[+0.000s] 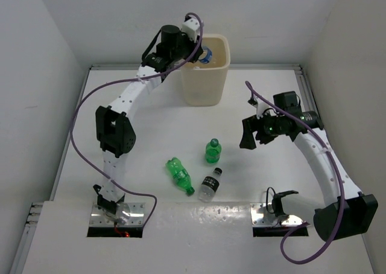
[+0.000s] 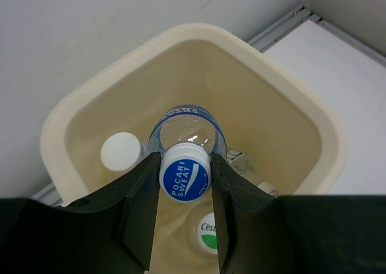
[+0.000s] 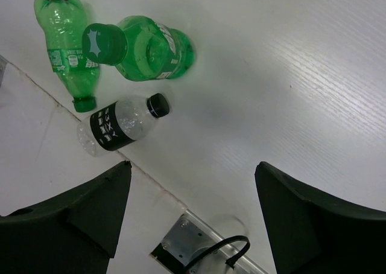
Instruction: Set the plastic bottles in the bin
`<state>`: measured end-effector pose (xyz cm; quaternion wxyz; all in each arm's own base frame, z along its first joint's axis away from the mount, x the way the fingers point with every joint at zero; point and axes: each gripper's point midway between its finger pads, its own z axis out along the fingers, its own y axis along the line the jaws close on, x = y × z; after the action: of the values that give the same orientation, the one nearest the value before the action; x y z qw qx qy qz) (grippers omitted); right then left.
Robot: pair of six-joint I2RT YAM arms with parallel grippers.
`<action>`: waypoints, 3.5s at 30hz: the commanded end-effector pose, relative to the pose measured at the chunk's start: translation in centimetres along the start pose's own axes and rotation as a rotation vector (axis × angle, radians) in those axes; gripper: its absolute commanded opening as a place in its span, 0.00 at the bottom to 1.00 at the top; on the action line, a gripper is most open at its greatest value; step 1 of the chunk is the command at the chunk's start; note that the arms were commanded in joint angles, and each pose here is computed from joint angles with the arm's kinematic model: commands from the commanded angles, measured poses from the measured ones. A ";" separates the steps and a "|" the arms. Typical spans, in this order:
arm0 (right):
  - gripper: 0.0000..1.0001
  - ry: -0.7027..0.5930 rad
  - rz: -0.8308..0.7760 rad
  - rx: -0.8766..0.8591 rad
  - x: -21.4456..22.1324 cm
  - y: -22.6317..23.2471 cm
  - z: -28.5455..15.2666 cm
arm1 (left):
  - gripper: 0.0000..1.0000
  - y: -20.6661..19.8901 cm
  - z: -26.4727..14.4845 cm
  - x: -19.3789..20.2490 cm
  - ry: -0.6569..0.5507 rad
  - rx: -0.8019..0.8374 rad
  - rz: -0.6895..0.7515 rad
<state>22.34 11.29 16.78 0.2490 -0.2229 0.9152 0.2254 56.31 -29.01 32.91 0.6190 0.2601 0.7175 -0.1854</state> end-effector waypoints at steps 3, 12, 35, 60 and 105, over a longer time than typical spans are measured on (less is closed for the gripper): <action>0.82 -0.033 -0.001 -0.016 -1.1 0.2 -0.3 | 0.03 -0.5 1.3 1.5 0.051 -0.027 0.083; 0.82 -0.039 0.001 -0.011 -1.3 0.2 -0.5 | 0.54 -1.3 3.8 5.0 0.088 0.028 0.051; 0.91 -0.045 -0.398 -0.052 -3.2 3.7 2.2 | 0.98 -0.4 -23.2 -10.1 -0.243 0.065 -0.045; 0.64 0.010 -0.485 -0.052 -5.5 6.6 10.0 | 0.96 -0.1 -28.6 8.2 0.084 -0.024 -0.281; 0.00 -0.946 -0.407 0.484 -42.5 -3.2 -3.6 | 0.93 -18.5 -31.0 21.5 0.375 0.948 0.704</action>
<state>53.99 20.62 35.60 0.6334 -0.2337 0.7348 0.0660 18.79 -21.78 16.54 0.3309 0.7249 0.5573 -0.2332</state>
